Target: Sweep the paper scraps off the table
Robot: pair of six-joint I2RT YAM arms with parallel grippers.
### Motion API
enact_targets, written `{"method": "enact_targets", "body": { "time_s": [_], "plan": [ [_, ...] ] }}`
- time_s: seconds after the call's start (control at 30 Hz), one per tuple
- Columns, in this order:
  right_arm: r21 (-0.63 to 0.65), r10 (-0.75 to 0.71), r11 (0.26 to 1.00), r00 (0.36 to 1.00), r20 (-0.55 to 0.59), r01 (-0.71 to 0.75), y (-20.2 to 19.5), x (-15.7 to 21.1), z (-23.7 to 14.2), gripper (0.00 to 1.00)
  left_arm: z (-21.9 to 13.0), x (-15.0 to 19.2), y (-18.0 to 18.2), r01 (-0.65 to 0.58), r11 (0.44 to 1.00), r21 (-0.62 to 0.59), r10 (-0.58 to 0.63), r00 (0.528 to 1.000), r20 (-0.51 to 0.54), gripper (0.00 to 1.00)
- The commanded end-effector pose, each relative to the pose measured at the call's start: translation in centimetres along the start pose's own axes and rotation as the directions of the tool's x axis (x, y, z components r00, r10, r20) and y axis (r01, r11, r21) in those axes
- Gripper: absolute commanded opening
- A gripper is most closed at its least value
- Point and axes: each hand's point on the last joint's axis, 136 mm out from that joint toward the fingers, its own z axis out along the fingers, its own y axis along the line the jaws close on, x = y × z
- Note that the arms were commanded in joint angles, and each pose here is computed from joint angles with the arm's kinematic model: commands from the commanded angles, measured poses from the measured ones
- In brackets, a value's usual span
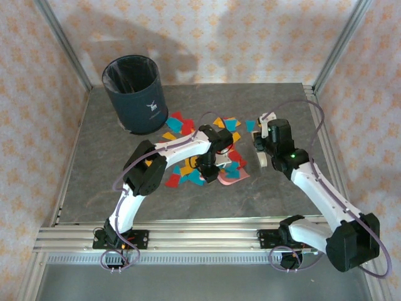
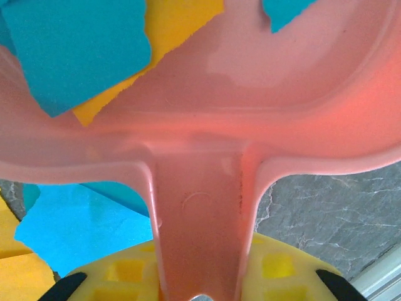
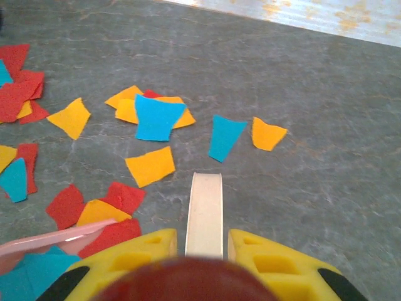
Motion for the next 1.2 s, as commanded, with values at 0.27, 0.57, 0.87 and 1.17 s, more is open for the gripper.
{"method": "enact_targets", "body": {
  "time_s": [0.27, 0.57, 0.87, 1.17],
  "plan": [
    [-0.179, -0.129, 0.976, 0.992, -0.007, 0.125, 3.4, 1.2, 1.6, 0.0, 0.3, 1.0, -0.4, -0.003, 1.0, 0.023, 0.004, 0.999, -0.04, 0.0],
    [-0.288, -0.116, 0.953, 0.99, -0.079, 0.089, 5.5, 3.9, 0.7, 0.0, 0.3, 0.8, -0.4, -0.001, 1.0, 0.025, 0.002, 0.999, -0.032, 0.0],
    [-0.322, -0.095, 0.945, 0.989, -0.111, 0.055, 6.3, 4.1, -1.5, 0.0, 0.2, 0.4, -0.2, 0.001, 1.0, 0.013, 0.0, 1.0, -0.022, 0.0],
    [-0.259, -0.055, 0.965, 0.998, -0.037, 0.044, 5.0, 2.2, -3.2, 0.0, -0.2, 0.3, -0.3, -0.003, 1.0, 0.016, 0.003, 1.0, -0.007, 0.0]
  ]
}}
